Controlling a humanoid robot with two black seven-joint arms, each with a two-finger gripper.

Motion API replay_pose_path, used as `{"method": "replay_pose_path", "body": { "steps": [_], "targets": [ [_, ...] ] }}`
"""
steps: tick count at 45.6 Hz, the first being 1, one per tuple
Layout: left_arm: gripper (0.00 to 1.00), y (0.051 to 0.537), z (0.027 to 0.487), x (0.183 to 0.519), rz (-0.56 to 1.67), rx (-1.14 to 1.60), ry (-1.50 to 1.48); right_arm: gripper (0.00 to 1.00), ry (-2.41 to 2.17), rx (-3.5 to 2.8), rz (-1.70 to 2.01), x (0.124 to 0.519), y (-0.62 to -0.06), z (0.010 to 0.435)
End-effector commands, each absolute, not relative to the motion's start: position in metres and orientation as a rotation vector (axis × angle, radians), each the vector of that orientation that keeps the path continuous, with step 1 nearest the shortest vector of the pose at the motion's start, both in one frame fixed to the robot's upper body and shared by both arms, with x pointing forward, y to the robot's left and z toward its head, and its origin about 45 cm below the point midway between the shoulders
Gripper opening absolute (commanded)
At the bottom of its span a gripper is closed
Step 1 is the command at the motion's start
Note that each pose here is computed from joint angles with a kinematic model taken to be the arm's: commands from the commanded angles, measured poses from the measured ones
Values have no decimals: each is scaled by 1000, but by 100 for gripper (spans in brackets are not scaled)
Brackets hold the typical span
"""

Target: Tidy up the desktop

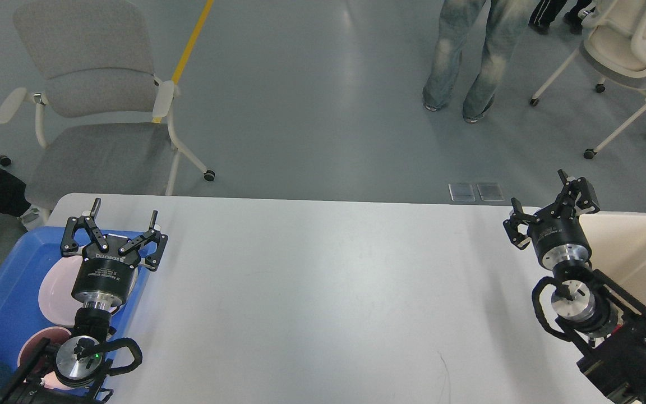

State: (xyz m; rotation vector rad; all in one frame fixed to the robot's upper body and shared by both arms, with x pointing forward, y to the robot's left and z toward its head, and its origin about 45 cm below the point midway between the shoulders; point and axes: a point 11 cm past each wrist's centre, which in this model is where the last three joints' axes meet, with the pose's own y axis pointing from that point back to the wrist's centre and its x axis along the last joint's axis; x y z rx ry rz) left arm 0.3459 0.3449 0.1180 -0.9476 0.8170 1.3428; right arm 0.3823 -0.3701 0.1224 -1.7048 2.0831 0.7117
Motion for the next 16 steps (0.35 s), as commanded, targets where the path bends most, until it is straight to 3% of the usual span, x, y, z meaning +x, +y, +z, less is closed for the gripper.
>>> {"method": "replay_pose_path", "body": {
  "steps": [1,16],
  "targets": [
    [96,345,118,346,1343,-945,818,100,2061,-1700,732,375,-356,111],
    [96,345,118,346,1344,-947,817,100,2036,-1686,746,376,-347,111]
  ]
}}
